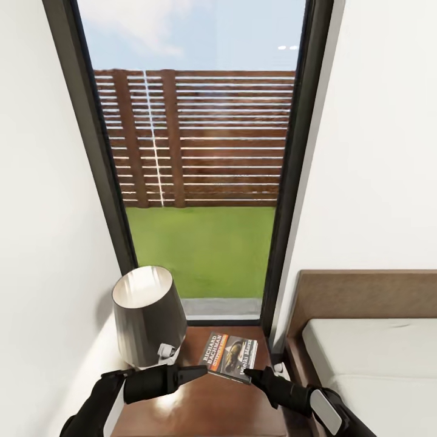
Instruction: In the bedroom, move the book from the bed onto either nightstand, and place the two sandals side by side next to the bed.
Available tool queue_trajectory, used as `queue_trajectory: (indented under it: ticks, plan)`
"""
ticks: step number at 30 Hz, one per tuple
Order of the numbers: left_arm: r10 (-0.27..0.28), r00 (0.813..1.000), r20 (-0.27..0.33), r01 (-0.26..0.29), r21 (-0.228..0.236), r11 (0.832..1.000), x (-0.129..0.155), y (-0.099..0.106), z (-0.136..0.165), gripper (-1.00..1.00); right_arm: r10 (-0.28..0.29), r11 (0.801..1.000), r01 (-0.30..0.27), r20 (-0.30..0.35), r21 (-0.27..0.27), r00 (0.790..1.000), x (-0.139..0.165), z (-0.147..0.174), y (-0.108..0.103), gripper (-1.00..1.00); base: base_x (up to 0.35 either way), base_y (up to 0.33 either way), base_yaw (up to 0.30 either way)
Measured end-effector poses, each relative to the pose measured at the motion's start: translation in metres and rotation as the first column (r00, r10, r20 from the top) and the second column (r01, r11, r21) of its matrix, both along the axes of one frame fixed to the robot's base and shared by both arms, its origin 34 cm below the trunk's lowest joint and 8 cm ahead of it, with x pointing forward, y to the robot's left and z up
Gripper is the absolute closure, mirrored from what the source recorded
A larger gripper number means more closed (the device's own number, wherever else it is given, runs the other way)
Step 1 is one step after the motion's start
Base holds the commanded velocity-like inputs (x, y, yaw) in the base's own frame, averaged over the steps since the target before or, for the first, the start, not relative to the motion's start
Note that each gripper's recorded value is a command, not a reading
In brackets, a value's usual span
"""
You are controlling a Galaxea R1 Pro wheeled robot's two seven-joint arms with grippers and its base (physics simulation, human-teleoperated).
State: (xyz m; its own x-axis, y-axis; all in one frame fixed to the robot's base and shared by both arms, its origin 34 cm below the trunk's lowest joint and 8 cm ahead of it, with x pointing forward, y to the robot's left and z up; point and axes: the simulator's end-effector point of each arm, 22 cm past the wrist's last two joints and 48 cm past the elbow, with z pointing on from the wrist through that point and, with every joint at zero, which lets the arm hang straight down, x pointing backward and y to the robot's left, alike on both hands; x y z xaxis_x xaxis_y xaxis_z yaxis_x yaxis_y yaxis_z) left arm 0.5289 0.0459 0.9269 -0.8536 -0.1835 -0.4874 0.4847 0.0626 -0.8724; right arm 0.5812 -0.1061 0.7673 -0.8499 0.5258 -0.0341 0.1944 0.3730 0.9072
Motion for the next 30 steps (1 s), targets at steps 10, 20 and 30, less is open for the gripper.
queue_trajectory:
  ticks: [10, 20, 30]
  plan:
    - [-0.001, 1.000, 0.001, 0.001, -0.007, 1.000, 0.001, -0.004, -0.011, -1.00, 0.000, 1.000, 0.000, 0.000, 0.000, 1.000, 0.002, -0.013, 0.000, 1.00, 0.000, 0.000, 0.000]
    - [-0.001, 1.000, 0.001, 0.001, -0.007, 1.000, 0.003, -0.004, -0.025, -1.00, 0.000, 1.000, 0.000, 0.000, 0.000, 1.000, 0.003, -0.026, 0.000, 1.00, 0.000, 0.000, 0.000]
    - [-0.002, 1.000, 0.006, 0.002, -0.005, 1.000, 0.003, -0.004, -0.039, -1.00, 0.000, 1.000, 0.000, 0.001, 0.000, 1.000, 0.004, -0.041, 0.000, 1.00, 0.000, 0.000, 0.000]
